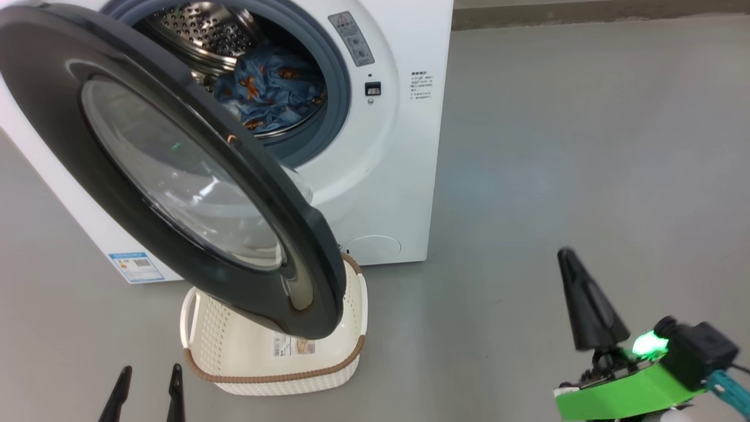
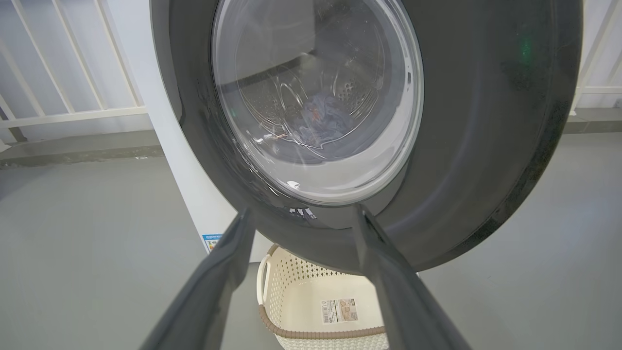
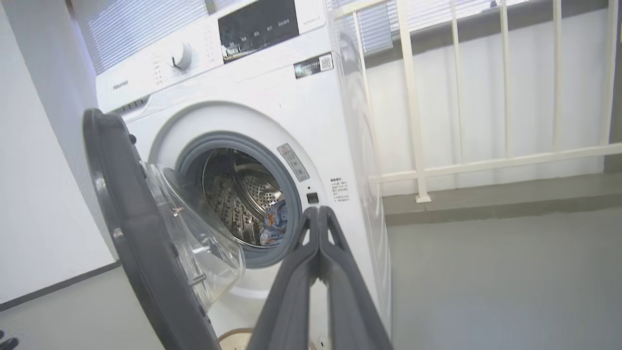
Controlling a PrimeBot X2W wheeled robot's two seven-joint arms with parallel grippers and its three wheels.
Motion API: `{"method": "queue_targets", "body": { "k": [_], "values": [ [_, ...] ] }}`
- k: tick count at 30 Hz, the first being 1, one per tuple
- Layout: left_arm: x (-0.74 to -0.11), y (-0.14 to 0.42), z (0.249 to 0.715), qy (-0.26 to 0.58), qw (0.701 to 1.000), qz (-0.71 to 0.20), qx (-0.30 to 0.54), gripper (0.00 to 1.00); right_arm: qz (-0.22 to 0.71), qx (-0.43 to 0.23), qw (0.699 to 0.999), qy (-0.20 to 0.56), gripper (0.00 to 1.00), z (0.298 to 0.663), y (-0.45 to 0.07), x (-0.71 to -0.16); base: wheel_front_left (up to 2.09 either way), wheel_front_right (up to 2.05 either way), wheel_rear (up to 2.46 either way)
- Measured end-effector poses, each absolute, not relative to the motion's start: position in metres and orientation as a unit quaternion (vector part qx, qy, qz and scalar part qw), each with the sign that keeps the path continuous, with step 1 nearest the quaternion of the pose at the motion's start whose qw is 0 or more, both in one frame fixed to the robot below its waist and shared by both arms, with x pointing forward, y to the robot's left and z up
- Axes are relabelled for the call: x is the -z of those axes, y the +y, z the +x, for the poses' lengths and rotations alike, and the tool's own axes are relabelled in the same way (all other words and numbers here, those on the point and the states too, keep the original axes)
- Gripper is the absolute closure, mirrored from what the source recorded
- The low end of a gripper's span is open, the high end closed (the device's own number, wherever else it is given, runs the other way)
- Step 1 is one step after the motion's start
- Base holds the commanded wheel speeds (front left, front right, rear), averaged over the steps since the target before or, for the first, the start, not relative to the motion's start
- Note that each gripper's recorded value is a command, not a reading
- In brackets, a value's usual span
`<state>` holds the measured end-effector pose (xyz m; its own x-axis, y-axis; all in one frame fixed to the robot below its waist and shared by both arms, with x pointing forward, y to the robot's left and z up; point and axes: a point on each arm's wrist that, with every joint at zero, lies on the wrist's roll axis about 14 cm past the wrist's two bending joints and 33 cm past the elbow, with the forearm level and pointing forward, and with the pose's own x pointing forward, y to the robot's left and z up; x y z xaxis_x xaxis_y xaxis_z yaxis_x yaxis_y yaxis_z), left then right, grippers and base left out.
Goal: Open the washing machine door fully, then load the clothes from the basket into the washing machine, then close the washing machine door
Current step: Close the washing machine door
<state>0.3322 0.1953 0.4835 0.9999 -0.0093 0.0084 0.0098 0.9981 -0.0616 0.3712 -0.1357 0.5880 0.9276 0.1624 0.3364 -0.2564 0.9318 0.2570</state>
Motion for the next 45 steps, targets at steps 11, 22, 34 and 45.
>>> {"method": "queue_targets", "body": {
  "k": [11,22,34,45],
  "values": [
    [-0.485,0.195,0.335,-0.007,0.999,-0.042,0.001,0.00,0.129,-0.270,0.907,-0.296,1.00,0.343,-0.063,-0.686,0.00,0.00,0.00],
    [-0.492,0.200,0.341,-0.019,0.998,-0.058,-0.011,0.00,0.107,-0.463,0.846,-0.243,1.00,0.327,0.026,-0.663,0.00,0.00,0.00],
    [-0.494,0.206,0.349,-0.019,0.997,-0.072,-0.026,0.00,0.092,-0.568,0.812,-0.101,1.00,0.342,0.087,-0.578,0.00,0.00,0.00],
    [-0.484,0.216,0.354,-0.003,0.995,-0.084,-0.047,0.00,0.081,-0.590,0.803,0.017,1.00,0.361,0.114,-0.496,0.00,0.00,0.00]
  ]
}}
